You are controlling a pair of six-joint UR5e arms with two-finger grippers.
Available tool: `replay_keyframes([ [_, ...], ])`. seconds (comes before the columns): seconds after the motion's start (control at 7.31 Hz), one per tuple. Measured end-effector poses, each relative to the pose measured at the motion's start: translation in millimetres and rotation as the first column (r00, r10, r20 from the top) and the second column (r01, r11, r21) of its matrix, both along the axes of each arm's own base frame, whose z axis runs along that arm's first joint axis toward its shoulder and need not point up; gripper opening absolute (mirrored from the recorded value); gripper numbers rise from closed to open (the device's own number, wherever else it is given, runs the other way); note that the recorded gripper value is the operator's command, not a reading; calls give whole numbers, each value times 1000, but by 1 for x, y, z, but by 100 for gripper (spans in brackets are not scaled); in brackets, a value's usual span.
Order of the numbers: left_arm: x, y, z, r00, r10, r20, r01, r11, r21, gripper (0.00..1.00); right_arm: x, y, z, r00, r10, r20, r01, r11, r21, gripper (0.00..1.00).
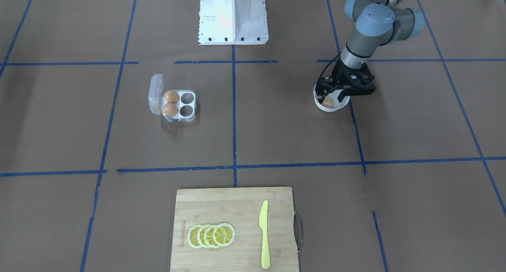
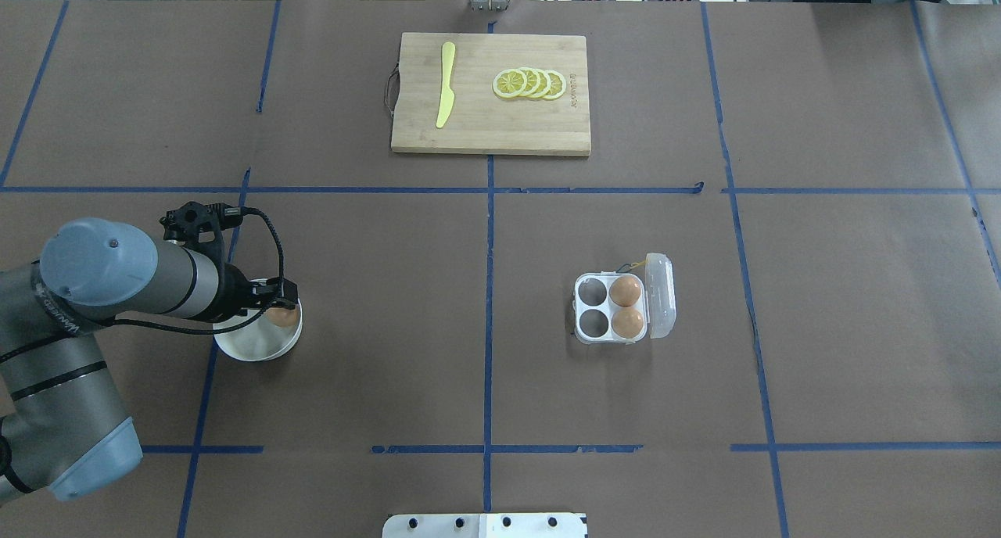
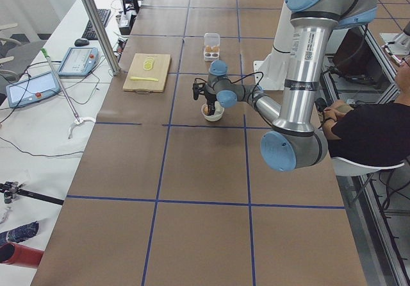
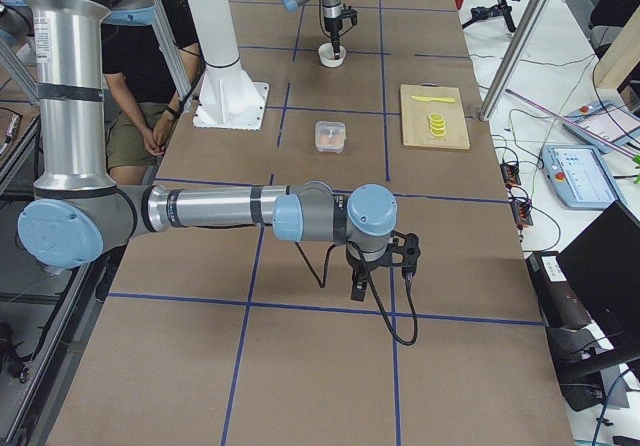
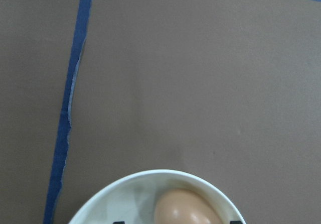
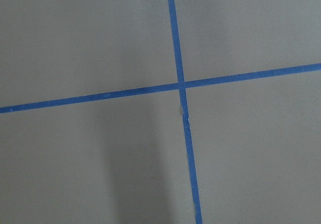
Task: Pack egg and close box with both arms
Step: 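Close the left gripper on the brown egg in the bowl and lift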
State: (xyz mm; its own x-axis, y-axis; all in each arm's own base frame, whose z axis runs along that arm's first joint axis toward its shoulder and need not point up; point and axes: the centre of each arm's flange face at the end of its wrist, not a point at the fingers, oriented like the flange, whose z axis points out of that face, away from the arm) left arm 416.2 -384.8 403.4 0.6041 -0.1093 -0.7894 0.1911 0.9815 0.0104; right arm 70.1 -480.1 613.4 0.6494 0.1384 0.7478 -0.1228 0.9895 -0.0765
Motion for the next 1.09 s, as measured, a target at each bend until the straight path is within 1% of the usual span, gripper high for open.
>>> replay_keyframes([
  [0.14, 0, 0, 2, 1000, -2, 5, 2, 1000, 0, 75, 0, 0, 0, 1000, 0, 1, 0, 1000, 0, 100],
  [0.41, 3, 2, 4, 1000, 3, 9, -3, 1000, -1, 72, 0, 0, 0, 1000, 0, 1, 0, 1000, 0, 100],
  [1.09, 7, 4, 5, 1000, 10, 11, -10, 1000, -2, 71, 0, 1, 0, 1000, 0, 2, 0, 1000, 0, 100],
])
